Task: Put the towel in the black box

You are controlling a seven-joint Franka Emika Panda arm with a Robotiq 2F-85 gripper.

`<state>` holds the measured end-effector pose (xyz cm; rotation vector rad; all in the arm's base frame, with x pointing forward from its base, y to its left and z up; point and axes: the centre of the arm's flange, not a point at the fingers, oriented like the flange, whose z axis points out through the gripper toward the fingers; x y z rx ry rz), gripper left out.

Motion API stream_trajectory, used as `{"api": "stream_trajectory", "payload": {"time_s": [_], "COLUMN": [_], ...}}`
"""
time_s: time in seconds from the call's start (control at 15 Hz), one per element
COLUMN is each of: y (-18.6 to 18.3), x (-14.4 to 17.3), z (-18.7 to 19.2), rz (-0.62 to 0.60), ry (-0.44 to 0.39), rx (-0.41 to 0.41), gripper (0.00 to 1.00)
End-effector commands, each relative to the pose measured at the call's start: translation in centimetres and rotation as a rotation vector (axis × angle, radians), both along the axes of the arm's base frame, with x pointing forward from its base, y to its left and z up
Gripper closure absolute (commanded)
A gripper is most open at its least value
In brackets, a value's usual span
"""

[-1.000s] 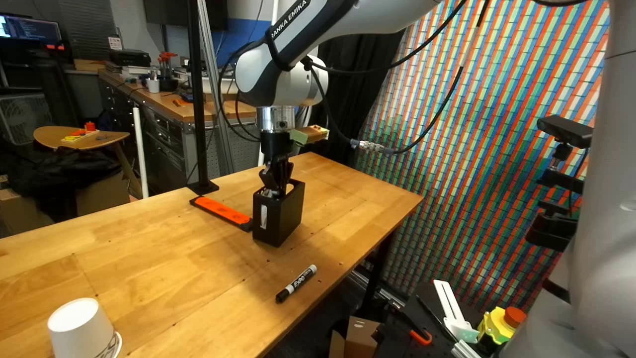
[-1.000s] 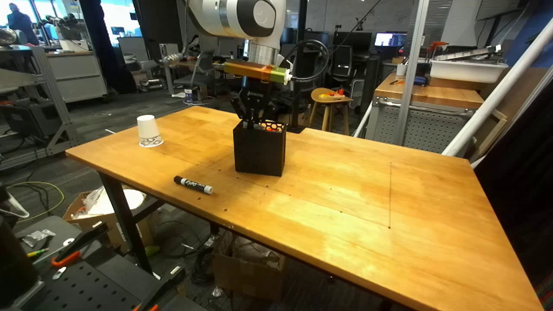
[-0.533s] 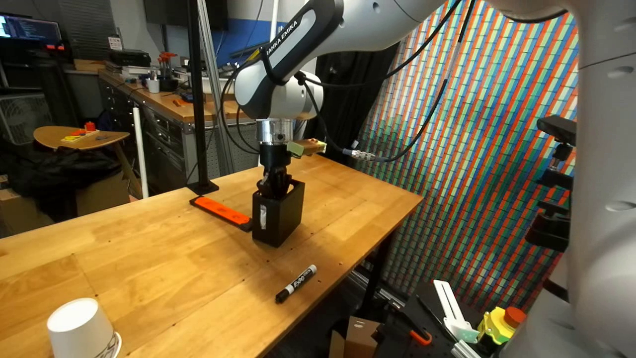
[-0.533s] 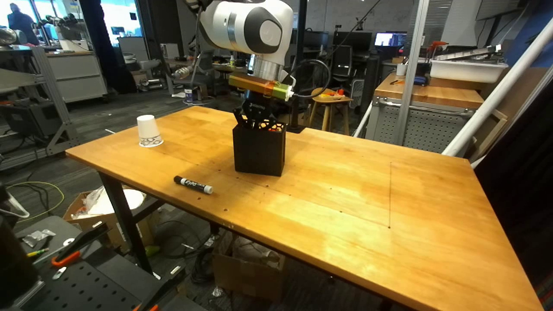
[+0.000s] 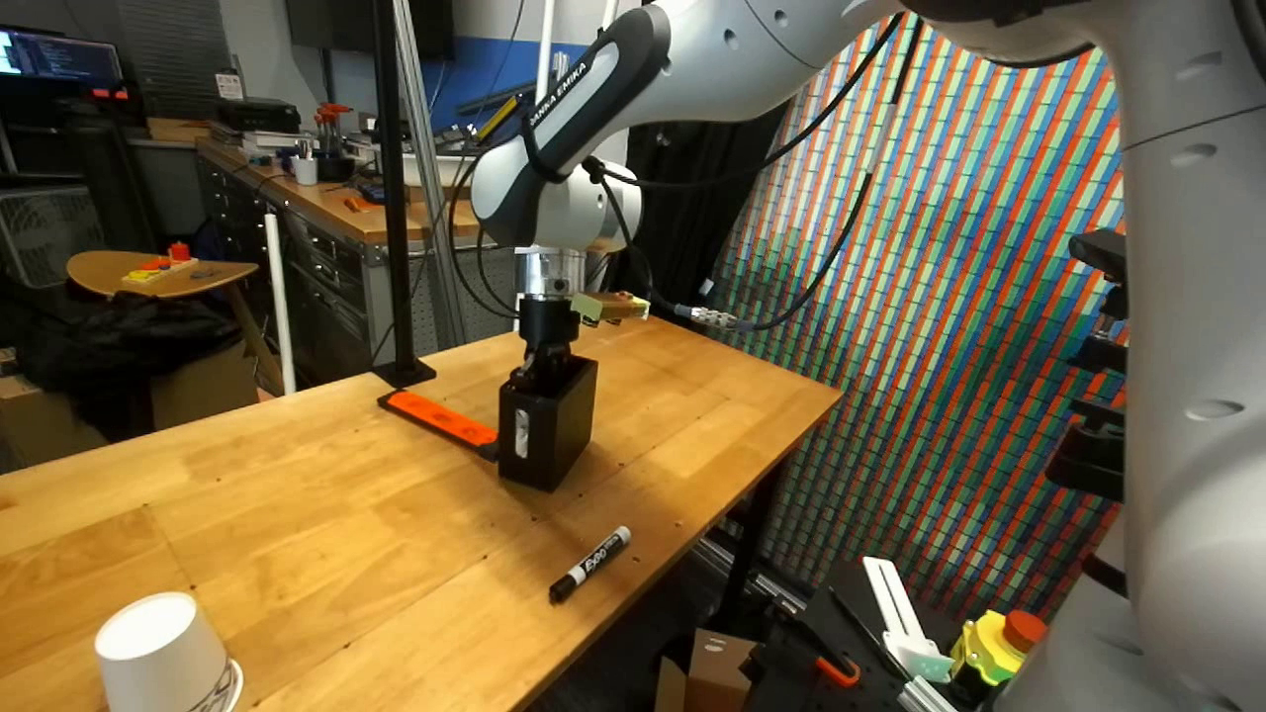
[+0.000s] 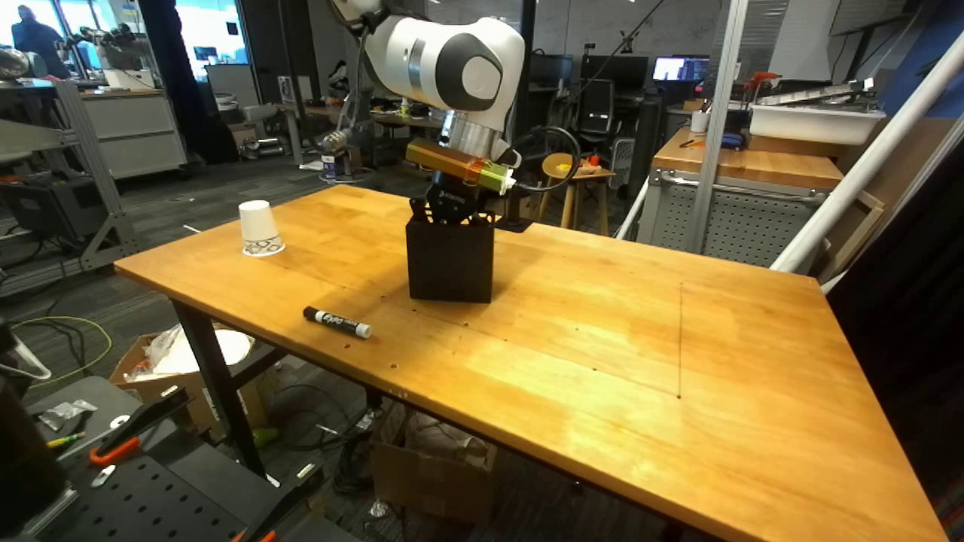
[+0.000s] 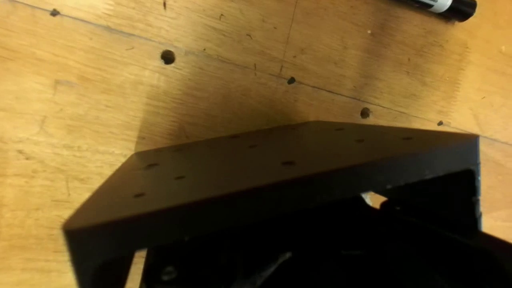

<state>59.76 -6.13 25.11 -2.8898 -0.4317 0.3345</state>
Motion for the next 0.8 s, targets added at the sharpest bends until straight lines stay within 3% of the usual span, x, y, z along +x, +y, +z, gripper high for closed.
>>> {"api": "stream_trajectory", "payload": {"time_s": [0.0,0.27,0.33,0.47,0.6,0.67,0.73], "y": [-1.1,-2.1,-2.3,-2.5,-2.4,-2.4,-2.4], "x": [0.4,0.6,0.7,0.9,1.1,1.1,1.1], "z": [0.1,3.2,4.1,5.8,7.5,4.9,5.7], "rz": [-0.02,-0.037,-0.04,-0.038,-0.043,-0.043,-0.043], "ry": [-0.004,-0.044,-0.052,-0.069,-0.092,-0.078,-0.087], "rx": [0.037,0.024,0.017,0.002,-0.006,-0.002,-0.003], "gripper": [0.97,0.95,0.7,0.67,0.51,0.69,0.6]}}
